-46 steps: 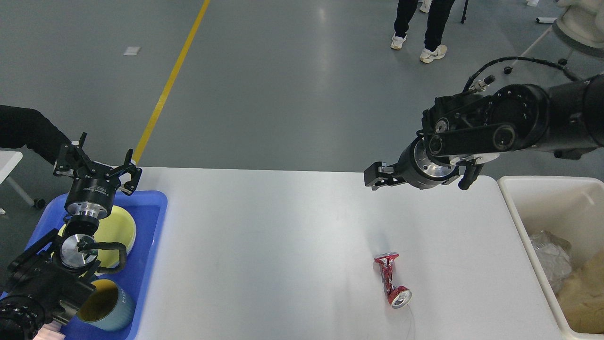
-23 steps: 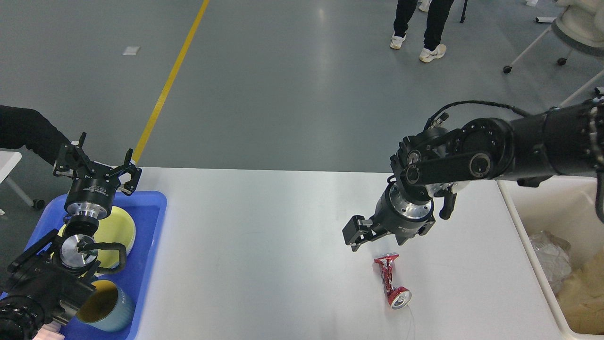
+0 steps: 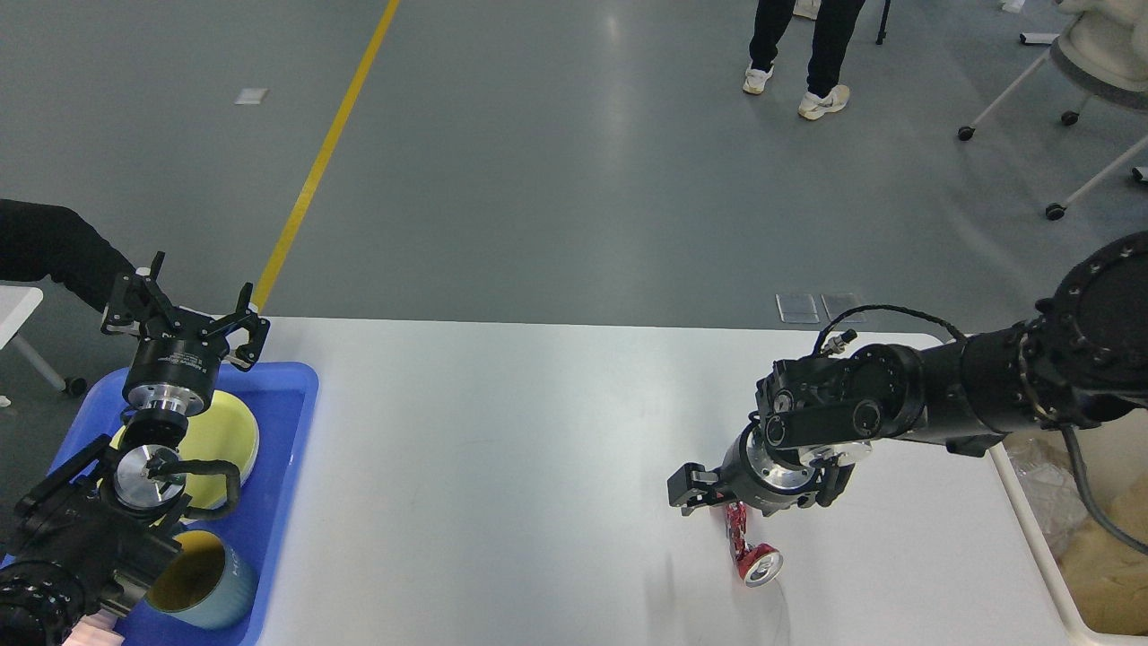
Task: Tidy desktop
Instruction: 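Reach the right gripper across the table down to the red can, then close the right gripper on the red can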
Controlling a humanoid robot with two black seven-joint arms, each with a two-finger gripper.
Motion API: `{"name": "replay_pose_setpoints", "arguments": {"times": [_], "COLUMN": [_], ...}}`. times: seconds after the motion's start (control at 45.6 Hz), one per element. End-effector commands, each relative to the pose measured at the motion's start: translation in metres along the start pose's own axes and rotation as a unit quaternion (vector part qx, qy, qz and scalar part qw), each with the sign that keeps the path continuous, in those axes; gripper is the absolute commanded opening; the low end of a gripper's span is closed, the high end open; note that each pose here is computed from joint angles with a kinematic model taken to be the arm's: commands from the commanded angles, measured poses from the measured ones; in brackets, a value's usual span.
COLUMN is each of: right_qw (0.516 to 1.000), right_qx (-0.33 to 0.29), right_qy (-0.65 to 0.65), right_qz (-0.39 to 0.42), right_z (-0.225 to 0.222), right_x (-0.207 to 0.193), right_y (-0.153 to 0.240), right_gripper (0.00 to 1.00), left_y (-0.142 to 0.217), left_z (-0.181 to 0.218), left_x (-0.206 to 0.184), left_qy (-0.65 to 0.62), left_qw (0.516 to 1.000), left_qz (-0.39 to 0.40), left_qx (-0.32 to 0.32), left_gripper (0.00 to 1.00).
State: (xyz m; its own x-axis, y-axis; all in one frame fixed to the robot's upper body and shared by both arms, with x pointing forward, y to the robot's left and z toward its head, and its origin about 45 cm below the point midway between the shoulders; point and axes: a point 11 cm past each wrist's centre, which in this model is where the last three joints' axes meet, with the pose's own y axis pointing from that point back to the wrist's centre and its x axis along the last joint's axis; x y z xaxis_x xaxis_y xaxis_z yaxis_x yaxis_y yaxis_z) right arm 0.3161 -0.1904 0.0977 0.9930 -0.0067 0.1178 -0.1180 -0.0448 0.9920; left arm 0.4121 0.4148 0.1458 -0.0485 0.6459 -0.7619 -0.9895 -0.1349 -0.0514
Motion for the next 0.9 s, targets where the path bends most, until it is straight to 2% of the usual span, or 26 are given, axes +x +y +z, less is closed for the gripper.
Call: {"name": "replay_pose_setpoints", "arguments": {"times": [0.0, 0.46, 0.548, 0.701, 0.833, 0.854, 0.876], "right_qw": [0.999, 0.996, 0.994, 0.99, 0.99, 0.991, 0.991], "right_qx": [-0.026, -0.044, -0.043, -0.037, -0.036, -0.035, -0.035], "right_qy": [-0.005, 0.021, 0.014, 0.005, 0.007, 0.009, 0.013], "right_qz": [0.028, 0.072, 0.095, 0.135, 0.134, 0.132, 0.127], "right_z": [0.014, 0.029, 0.029, 0.026, 0.024, 0.024, 0.024], "right_x": [-0.009, -0.018, -0.014, -0.01, -0.012, -0.013, -0.016], "right_y": [-0.024, -0.046, -0.046, -0.047, -0.048, -0.048, -0.05], "right_gripper": [1.0, 0.96, 0.92, 0.78, 0.5, 0.4, 0.11], "left_y": [0.0, 0.0, 0.0, 0.0, 0.0, 0.0, 0.0], "left_z": [0.0, 0.0, 0.0, 0.0, 0.0, 0.0, 0.0], "left_x": [0.0, 0.0, 0.0, 0.0, 0.0, 0.0, 0.0], "left_qy": [0.0, 0.0, 0.0, 0.0, 0.0, 0.0, 0.0], "left_qw": [1.0, 1.0, 1.0, 1.0, 1.0, 1.0, 1.0], "left_qz": [0.0, 0.0, 0.0, 0.0, 0.0, 0.0, 0.0], "left_qx": [0.0, 0.0, 0.0, 0.0, 0.0, 0.0, 0.0], "left_gripper": [0.97, 0.97, 0.97, 0.97, 0.97, 0.97, 0.97]}}
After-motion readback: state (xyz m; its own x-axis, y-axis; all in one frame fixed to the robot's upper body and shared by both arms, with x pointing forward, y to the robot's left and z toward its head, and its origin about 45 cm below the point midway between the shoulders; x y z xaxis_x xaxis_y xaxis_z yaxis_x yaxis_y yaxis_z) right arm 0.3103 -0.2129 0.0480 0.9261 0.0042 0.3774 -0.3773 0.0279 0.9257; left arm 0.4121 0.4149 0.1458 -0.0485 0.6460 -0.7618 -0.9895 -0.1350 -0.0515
